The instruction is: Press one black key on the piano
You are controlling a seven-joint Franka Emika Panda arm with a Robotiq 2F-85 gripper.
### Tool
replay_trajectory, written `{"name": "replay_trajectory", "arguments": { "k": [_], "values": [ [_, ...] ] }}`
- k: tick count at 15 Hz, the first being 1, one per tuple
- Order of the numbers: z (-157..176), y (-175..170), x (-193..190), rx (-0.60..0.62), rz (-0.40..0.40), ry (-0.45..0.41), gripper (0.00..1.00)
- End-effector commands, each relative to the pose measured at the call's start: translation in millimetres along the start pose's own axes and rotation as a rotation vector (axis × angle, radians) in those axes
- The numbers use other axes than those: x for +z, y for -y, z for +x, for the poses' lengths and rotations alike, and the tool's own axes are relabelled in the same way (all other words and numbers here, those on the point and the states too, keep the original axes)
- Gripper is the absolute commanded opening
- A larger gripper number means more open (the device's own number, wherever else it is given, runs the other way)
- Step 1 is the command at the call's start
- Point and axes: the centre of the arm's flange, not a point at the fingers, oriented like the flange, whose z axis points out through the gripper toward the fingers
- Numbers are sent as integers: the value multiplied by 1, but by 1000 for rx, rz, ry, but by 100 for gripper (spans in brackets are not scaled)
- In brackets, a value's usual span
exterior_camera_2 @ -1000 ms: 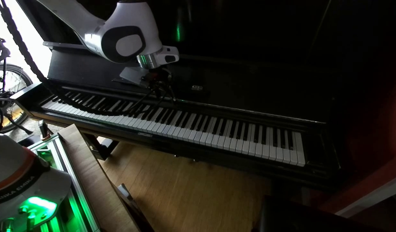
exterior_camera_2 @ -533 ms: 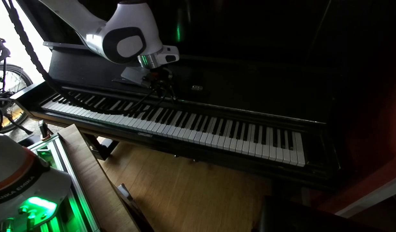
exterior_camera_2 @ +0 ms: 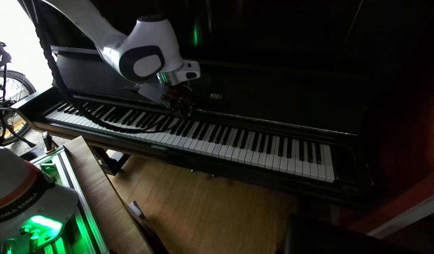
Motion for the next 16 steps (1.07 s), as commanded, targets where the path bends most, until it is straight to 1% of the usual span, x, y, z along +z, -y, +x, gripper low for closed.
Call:
{"name": "replay_trajectory", "arguments": {
  "k": [1, 5, 10, 16],
  "values": [
    [2, -11, 21, -20, -4, -4, 1],
    [-2, -22, 35, -12, -24, 19, 0],
    [-6, -34, 43, -12, -34, 40, 0],
    [-2, -31, 52, -9, -20, 14, 0]
  ]
}}
